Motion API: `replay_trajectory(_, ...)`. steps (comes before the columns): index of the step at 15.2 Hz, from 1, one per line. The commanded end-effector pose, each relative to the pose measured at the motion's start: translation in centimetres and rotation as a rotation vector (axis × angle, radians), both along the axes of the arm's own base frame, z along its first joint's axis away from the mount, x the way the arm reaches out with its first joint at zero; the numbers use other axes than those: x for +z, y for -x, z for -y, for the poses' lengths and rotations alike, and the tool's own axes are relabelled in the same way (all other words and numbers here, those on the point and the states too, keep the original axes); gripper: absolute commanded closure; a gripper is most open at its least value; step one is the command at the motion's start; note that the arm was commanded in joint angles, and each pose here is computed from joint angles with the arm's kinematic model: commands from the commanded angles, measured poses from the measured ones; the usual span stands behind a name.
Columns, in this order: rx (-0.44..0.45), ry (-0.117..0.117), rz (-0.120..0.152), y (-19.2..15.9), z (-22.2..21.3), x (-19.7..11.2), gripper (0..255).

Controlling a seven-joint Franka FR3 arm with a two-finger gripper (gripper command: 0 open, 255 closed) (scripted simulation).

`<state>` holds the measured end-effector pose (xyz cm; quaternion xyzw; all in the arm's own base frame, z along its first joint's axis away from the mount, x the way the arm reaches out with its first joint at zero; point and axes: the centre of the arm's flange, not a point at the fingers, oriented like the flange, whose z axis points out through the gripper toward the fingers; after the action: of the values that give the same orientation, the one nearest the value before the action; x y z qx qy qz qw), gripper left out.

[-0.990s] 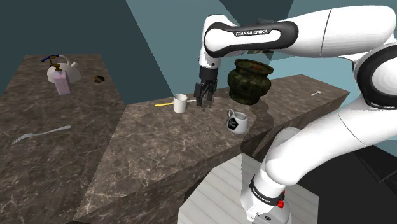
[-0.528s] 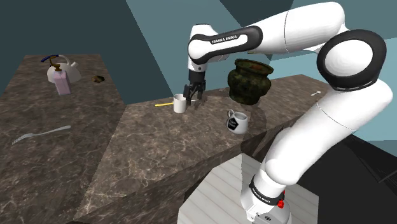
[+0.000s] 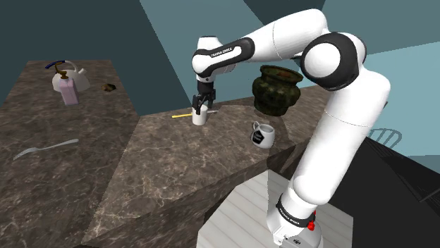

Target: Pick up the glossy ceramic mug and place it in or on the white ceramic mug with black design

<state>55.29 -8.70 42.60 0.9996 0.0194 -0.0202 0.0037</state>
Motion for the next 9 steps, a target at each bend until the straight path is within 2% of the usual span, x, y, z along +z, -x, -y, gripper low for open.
replay_trajectory(1,0.001,0.013,0.007,-2.0,0.8,-0.8,0)
replay_trajectory(7,0.001,0.049,0.028,-8.5,3.0,-3.6,0)
replay_trajectory(9,0.001,0.051,0.029,-8.8,3.1,-4.3,0)
